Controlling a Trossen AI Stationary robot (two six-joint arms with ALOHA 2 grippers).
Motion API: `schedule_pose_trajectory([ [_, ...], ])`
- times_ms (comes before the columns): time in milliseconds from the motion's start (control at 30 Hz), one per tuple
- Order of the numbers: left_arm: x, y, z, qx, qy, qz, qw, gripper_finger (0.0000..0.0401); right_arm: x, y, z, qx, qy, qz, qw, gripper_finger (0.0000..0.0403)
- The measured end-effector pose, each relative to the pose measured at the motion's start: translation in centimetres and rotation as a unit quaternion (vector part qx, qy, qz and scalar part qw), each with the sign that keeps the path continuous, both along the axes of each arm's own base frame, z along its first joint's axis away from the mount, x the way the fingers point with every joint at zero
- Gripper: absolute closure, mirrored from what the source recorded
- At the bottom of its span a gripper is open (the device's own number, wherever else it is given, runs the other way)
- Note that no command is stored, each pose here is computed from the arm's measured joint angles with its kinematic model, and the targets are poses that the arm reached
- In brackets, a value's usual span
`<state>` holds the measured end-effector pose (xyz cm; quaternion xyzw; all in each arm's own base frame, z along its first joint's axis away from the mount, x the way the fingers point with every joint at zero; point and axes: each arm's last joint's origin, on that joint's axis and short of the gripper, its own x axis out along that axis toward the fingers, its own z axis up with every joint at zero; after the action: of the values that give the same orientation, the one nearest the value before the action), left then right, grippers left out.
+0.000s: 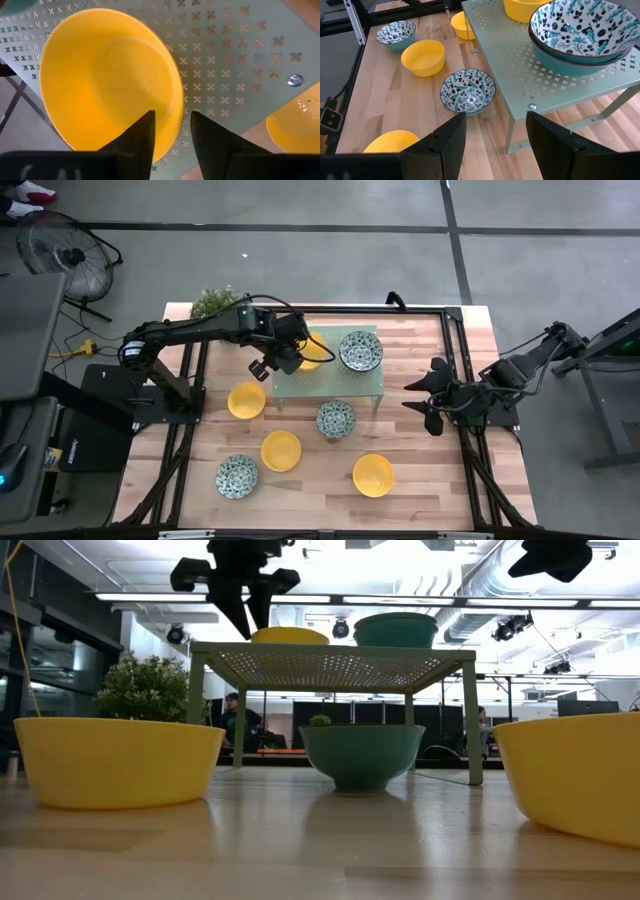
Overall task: Pick & Place Mini bowls
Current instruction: Put the middle right yellow bowl on the shelf, then stack the top left yellow bowl on top of the yellow bowl on the shelf
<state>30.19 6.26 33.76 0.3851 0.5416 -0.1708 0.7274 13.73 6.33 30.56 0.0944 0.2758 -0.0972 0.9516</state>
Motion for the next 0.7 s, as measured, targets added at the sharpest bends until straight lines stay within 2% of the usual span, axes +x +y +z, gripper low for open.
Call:
schedule_pose_trajectory([
  [133, -0.1, 0.0, 0.0, -0.002, 0.005, 0.002, 1.000, 0.0259, 0.0, 0.0, 0.0, 0.000, 0.000, 0.000, 1.000, 0.0208],
  [333, -1.1, -0.2, 0.6, -0.009, 0.013, 0.021, 1.000, 0.0254, 0.0, 0.0, 0.0, 0.000, 0.000, 0.000, 1.000, 0.0208],
  [700, -3.6, -0.7, 6.3, -0.050, -0.010, 0.132, 0.990, 0.0254, 0.0, 0.0, 0.0, 0.002, 0.001, -0.002, 1.000, 0.0208],
])
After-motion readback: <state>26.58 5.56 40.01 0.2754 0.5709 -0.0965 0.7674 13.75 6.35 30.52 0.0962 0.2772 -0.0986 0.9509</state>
